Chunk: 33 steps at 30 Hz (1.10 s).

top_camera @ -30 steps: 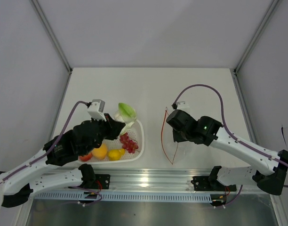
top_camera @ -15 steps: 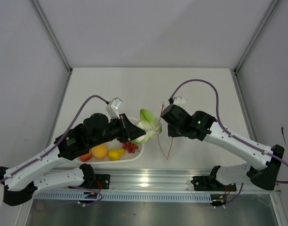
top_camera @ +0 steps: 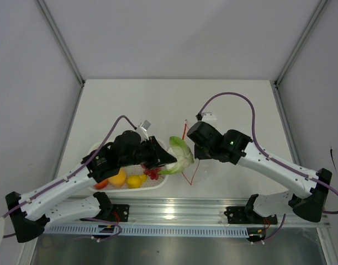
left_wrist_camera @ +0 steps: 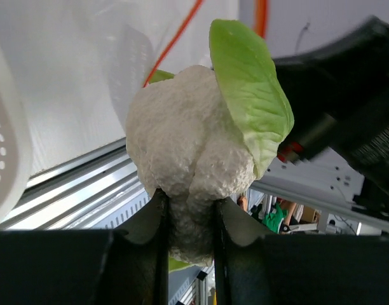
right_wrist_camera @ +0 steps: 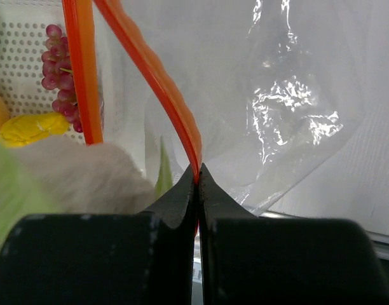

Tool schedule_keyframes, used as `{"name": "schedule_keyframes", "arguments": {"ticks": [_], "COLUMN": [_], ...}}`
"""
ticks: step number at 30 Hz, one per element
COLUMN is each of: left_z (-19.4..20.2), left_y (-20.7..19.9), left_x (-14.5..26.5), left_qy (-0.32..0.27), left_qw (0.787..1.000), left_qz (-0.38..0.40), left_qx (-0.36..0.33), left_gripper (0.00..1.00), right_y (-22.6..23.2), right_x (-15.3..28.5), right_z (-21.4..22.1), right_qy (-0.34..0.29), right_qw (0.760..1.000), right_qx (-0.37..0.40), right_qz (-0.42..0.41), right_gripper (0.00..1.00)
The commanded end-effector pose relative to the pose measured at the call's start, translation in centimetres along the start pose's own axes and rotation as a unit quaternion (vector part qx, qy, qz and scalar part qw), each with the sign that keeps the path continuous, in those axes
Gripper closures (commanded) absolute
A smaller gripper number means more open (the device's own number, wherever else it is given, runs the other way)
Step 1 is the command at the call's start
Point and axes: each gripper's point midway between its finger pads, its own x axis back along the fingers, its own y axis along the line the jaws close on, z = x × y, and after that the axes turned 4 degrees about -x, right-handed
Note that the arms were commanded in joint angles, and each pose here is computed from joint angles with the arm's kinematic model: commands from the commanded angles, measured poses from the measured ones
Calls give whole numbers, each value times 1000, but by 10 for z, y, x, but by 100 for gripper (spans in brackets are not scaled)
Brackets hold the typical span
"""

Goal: Place the food in the zip-top bag and seal the zipper
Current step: Place the fake vegetable in the zipper food storage bag.

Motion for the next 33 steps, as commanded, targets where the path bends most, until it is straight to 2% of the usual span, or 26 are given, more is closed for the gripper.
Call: {"name": "schedule_keyframes", "arguments": {"ticks": [1, 9, 14, 17, 22, 28, 33], "left_z": [-2, -11, -9, -6, 3, -4, -11], "left_y": [10, 31, 25, 13, 18, 27, 22], "left_x": [-13, -24, -31, -34, -39, -40, -40], "left_qy": [14, -6, 11, 30, 60, 32, 8], "left_qw": [998, 994, 995, 997, 992, 992, 996], "left_qz": [-16, -72, -57, -18, -7, -11, -2], "left_qx": [60, 76, 78, 73, 114, 125, 94], "left_gripper": [100, 99, 99, 100, 100, 100, 89], "right_y": [22, 39, 56, 62, 68, 72, 81], "right_x": [11, 9, 7, 7, 13, 15, 20], "right_z": [-15, 0, 13, 18, 22, 21, 15], "right_qy": [-24, 1, 25, 30, 30, 28, 22], "right_qw": [999, 997, 994, 992, 989, 988, 986], "right_qx": [-20, -2, 17, 32, 46, 39, 33], "right_qz": [-41, -73, -104, -115, -135, -147, -163], "right_gripper": [100, 100, 100, 100, 100, 100, 100]}}
